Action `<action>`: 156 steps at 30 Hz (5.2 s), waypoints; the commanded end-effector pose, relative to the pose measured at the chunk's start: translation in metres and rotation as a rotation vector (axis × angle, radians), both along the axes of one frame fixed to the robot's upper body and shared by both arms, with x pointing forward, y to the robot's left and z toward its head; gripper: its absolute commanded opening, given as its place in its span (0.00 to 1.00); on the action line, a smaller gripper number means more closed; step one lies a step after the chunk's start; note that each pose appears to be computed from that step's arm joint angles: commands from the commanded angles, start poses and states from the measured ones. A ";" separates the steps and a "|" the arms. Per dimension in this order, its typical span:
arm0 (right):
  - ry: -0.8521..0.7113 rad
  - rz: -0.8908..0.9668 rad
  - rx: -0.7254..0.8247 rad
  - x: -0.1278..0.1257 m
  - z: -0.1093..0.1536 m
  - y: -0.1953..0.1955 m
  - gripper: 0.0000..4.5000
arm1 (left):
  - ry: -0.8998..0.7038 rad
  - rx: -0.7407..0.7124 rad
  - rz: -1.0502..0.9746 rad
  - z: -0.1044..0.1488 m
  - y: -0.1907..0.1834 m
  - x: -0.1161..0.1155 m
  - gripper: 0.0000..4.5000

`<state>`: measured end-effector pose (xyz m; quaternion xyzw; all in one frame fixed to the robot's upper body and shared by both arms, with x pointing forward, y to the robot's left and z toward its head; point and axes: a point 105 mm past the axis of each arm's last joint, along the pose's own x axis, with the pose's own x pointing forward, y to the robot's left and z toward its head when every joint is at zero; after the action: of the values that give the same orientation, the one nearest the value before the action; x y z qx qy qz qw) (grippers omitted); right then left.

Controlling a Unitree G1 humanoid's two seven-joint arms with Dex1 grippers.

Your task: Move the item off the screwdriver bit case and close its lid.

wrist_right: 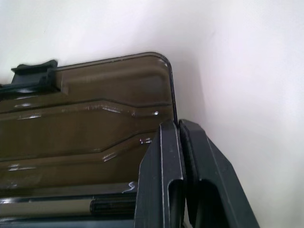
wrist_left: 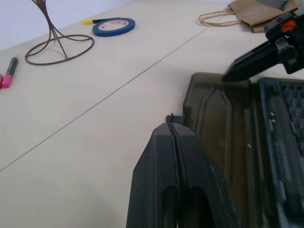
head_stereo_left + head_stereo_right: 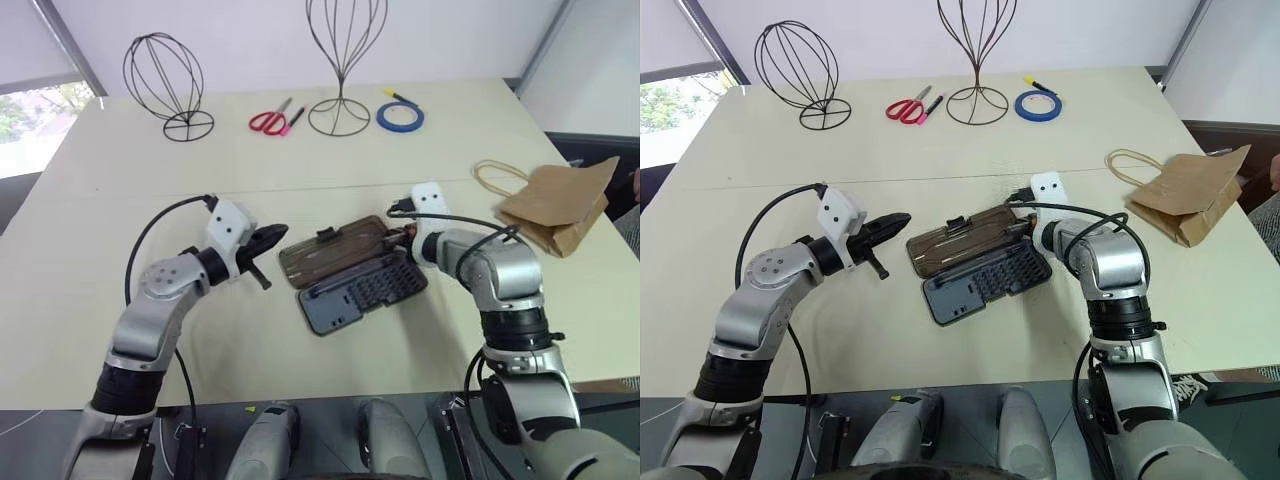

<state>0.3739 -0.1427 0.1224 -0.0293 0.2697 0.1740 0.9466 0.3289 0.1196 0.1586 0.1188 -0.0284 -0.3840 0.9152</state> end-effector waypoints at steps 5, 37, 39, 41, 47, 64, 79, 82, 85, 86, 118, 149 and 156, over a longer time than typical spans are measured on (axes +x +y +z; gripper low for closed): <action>0.158 -0.110 0.040 -0.023 0.004 0.004 0.01 | -0.037 0.010 -0.007 0.008 0.000 0.000 0.00; 0.215 -0.416 0.169 -0.014 0.003 0.027 0.01 | -0.040 0.014 -0.053 0.003 -0.007 0.007 0.00; 0.206 -0.373 0.153 -0.014 0.003 0.030 0.01 | -0.041 0.013 -0.053 0.004 -0.007 0.007 0.00; 0.203 -0.341 0.142 -0.014 0.003 0.032 0.01 | -0.042 0.013 -0.051 0.004 -0.007 0.007 0.00; 0.184 -0.206 0.109 -0.017 0.005 0.042 0.01 | -0.042 0.012 -0.041 0.004 -0.006 0.006 0.00; 0.223 -0.168 0.070 -0.020 0.007 0.036 0.01 | -0.038 0.007 -0.028 0.003 -0.005 0.002 0.00; -0.001 -0.151 0.025 -0.016 0.055 0.021 0.99 | -0.012 -0.018 -0.063 0.003 -0.009 -0.003 0.00; -0.108 -0.054 0.101 -0.015 0.076 0.027 0.99 | 0.002 -0.036 -0.086 0.011 -0.006 -0.008 0.00; -0.190 -0.040 0.113 -0.007 0.087 0.026 0.99 | 0.018 -0.054 -0.136 0.022 -0.006 -0.017 0.00; -0.212 -0.030 0.116 -0.004 0.090 0.027 0.99 | 0.023 -0.051 -0.147 0.024 -0.005 -0.020 0.00; -0.282 0.720 -0.238 0.018 0.073 0.061 0.99 | 0.382 0.164 -0.372 -0.084 0.010 -0.055 0.00; -0.119 0.753 -0.189 0.052 0.025 0.060 0.99 | 0.370 0.156 -0.310 -0.093 0.012 -0.065 0.00; -0.102 0.792 -0.188 0.046 0.017 0.066 0.99 | 0.364 0.154 -0.301 -0.093 0.012 -0.064 0.00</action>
<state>0.4197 -0.0836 0.1287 -0.2197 0.2263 0.4892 0.8131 0.2690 0.1245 0.0836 0.1113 0.1070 -0.5422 0.8259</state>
